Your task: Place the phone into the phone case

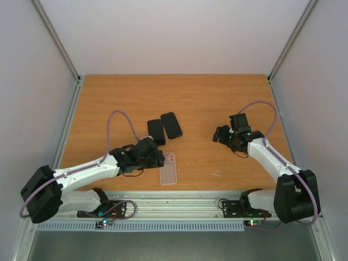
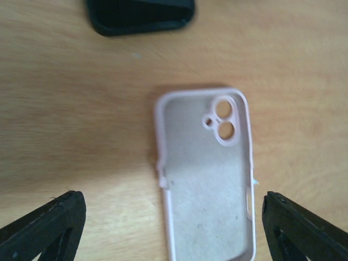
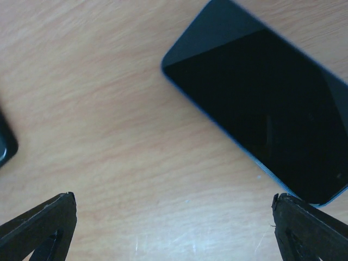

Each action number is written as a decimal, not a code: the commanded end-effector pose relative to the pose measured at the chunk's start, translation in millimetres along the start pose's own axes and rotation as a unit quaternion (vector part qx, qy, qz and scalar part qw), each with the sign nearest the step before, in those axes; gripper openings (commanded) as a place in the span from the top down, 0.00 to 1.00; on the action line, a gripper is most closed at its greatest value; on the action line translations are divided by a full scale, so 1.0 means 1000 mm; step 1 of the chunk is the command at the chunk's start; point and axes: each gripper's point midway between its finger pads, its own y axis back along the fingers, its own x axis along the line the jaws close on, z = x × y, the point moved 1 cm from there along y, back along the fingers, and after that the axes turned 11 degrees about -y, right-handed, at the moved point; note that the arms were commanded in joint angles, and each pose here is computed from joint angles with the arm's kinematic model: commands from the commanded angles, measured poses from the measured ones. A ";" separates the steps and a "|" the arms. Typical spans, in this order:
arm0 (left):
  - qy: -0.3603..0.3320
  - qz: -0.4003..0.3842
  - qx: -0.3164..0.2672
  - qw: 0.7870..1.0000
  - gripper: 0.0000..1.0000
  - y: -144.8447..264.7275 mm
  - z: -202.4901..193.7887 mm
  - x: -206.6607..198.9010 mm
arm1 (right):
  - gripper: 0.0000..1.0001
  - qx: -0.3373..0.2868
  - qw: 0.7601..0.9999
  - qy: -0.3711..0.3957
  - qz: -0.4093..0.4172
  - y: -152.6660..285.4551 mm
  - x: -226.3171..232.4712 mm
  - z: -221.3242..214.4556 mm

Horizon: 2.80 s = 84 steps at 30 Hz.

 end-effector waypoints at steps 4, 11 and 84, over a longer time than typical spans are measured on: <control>-0.026 0.094 -0.076 0.992 0.01 0.036 0.029 0.057 | 0.01 0.006 0.997 -0.079 0.024 -0.010 -0.012 0.052; -0.091 0.181 -0.139 0.969 0.01 0.057 0.057 0.084 | 0.02 0.003 0.995 -0.098 -0.003 -0.037 -0.011 0.100; -0.127 0.217 -0.108 0.962 0.01 0.035 0.046 0.097 | 0.02 0.018 0.992 -0.005 -0.122 0.020 -0.042 -0.006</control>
